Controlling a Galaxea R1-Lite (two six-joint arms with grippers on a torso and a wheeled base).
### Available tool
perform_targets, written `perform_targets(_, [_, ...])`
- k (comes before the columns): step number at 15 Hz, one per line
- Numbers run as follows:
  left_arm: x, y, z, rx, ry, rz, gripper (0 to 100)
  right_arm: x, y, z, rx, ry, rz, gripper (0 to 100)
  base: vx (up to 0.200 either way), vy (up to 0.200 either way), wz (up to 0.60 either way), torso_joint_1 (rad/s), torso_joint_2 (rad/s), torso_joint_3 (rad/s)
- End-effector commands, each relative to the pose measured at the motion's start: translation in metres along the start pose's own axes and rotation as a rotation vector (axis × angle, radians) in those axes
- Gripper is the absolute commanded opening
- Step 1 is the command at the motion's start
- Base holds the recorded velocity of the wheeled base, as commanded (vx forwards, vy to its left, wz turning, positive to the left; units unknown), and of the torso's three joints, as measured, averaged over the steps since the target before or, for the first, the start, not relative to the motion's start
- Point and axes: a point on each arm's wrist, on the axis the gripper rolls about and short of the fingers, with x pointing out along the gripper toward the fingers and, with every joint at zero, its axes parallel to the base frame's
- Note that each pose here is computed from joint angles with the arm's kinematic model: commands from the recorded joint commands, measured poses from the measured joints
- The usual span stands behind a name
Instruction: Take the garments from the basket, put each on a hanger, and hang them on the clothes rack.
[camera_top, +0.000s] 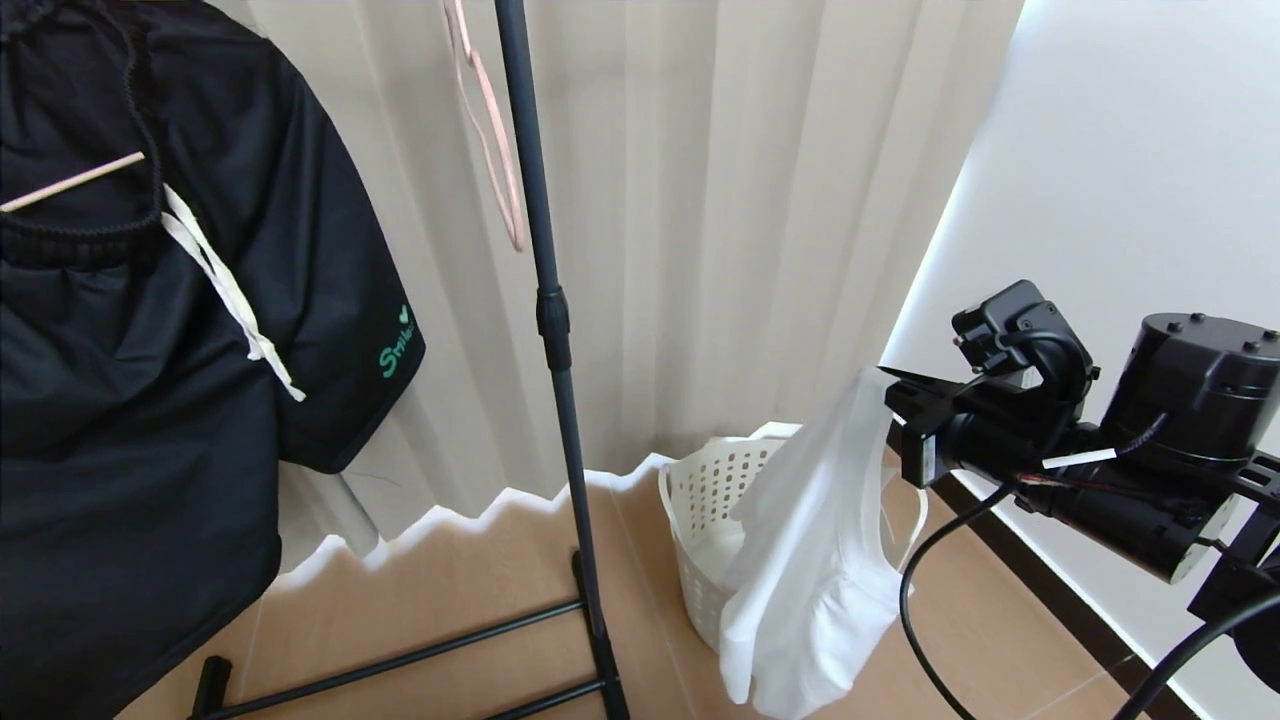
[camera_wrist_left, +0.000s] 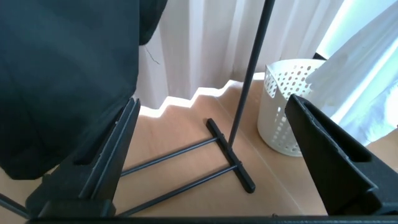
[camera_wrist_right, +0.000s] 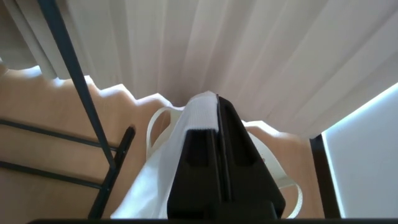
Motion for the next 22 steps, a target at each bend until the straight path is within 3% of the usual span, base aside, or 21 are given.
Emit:
perform_targets(1, [0.0001, 0.0000, 0.0000, 0.000, 0.002, 0.000, 100, 0.0001, 0.0003, -0.0009, -0.001, 0.003, 0.001, 0, 0.000, 0.000, 0.00, 0.061, -0.45, -0.193])
perform_targets(11, [0.0001, 0.0000, 0.0000, 0.000, 0.002, 0.000, 100, -0.0028, 0.0003, 0.0012, -0.001, -0.006, 0.000, 0, 0.000, 0.000, 0.00, 0.127, -0.48, -0.291])
perform_targets(15, [0.0001, 0.0000, 0.0000, 0.001, 0.002, 0.000, 100, -0.0028, 0.0000, 0.0008, -0.004, -0.053, -0.011, 0, 0.000, 0.000, 0.00, 0.178, -0.51, -0.334])
perform_targets(22, [0.0001, 0.0000, 0.0000, 0.000, 0.002, 0.000, 100, -0.0034, 0.0000, 0.0009, -0.005, -0.056, -0.012, 0, 0.000, 0.000, 0.00, 0.221, -0.56, -0.342])
